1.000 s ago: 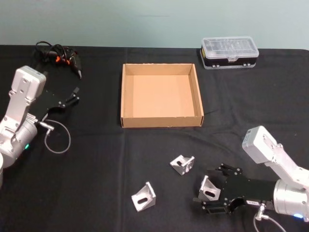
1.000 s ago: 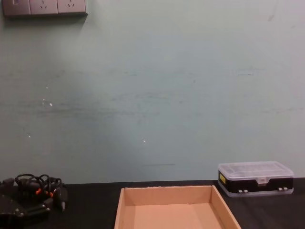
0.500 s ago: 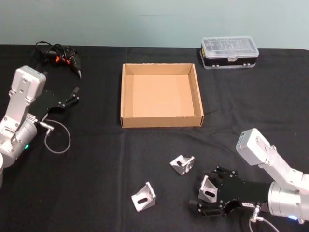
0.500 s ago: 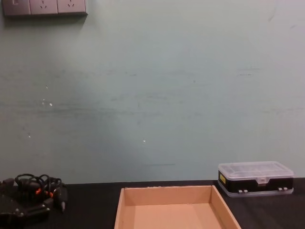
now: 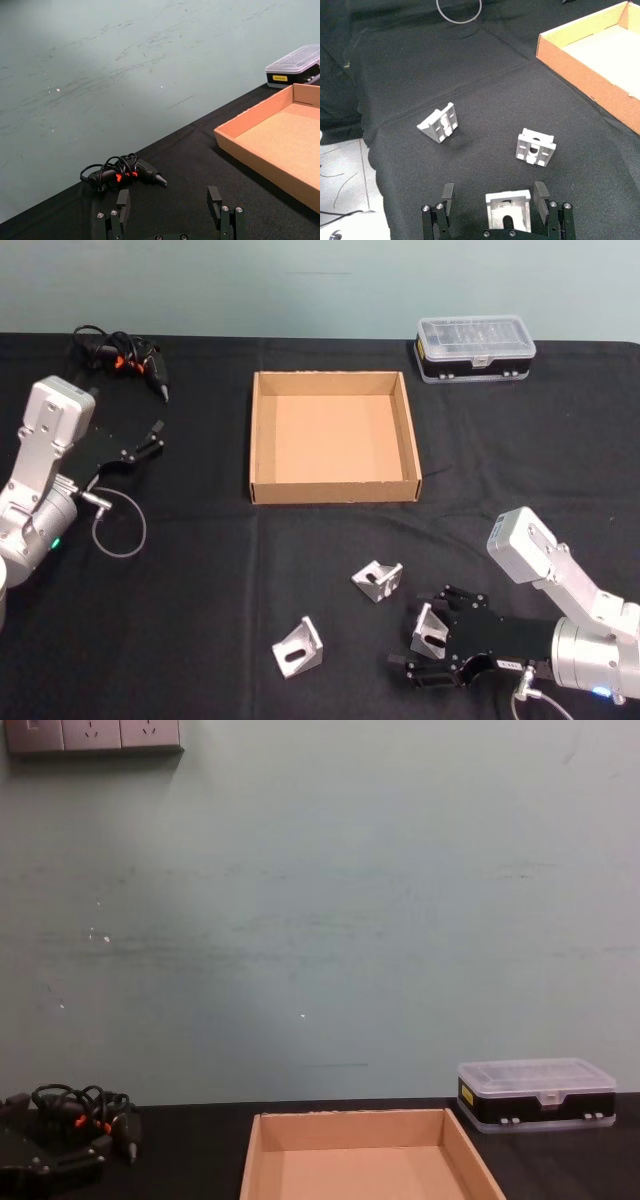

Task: Use one hand to pick up the angle iron from the table and place it into the box.

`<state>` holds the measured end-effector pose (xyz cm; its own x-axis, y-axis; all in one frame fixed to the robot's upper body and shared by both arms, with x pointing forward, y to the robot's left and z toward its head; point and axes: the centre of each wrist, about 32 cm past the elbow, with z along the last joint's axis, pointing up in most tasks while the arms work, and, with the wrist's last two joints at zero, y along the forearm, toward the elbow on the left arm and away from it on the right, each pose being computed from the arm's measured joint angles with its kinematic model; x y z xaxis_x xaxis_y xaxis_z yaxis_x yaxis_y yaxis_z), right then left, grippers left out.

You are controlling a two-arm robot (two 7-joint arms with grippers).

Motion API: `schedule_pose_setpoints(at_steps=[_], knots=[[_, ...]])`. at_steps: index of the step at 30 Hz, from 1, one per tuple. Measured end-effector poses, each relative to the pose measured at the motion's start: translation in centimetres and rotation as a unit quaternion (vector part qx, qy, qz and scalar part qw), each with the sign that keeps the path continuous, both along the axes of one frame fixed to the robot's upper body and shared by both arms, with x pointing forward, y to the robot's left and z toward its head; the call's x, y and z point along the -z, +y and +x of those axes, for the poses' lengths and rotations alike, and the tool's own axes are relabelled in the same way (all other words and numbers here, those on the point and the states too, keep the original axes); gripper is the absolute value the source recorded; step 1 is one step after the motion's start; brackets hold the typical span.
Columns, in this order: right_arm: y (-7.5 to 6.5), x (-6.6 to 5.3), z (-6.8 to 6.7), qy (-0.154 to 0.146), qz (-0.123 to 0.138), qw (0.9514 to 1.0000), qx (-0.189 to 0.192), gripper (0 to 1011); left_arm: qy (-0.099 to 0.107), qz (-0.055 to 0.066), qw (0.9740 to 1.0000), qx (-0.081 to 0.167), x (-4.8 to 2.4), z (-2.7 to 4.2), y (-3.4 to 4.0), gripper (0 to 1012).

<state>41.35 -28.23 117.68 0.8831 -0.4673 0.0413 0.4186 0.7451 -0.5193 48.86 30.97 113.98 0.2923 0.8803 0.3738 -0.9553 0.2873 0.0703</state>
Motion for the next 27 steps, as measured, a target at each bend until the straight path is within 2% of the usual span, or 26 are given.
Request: schedule_pose_setpoints(at_steps=[6, 10, 21, 25, 27], knots=[[0.03, 0.14, 0.19, -0.001, 0.002, 1.0000, 0.003, 1003, 0.000, 0.000, 1.0000, 0.000, 0.00, 0.00, 0.00, 1011], [0.14, 0.24, 0.31, -0.003, 0.001, 1.0000, 0.006, 964, 0.000, 0.000, 1.0000, 0.000, 0.00, 0.00, 0.00, 1011], [0.11, 0.34, 0.37, -0.004, 0.005, 0.9999, 0.013, 678, 0.000, 0.000, 1.0000, 0.000, 0.00, 0.00, 0.00, 1011], [0.07, 0.31, 0.36, -0.005, 0.005, 0.9999, 0.014, 512, 0.000, 0.000, 1.0000, 0.000, 0.00, 0.00, 0.00, 1011], [0.07, 0.31, 0.34, -0.006, 0.006, 0.9999, 0.014, 481, 0.000, 0.000, 1.0000, 0.000, 0.00, 0.00, 0.00, 1011]])
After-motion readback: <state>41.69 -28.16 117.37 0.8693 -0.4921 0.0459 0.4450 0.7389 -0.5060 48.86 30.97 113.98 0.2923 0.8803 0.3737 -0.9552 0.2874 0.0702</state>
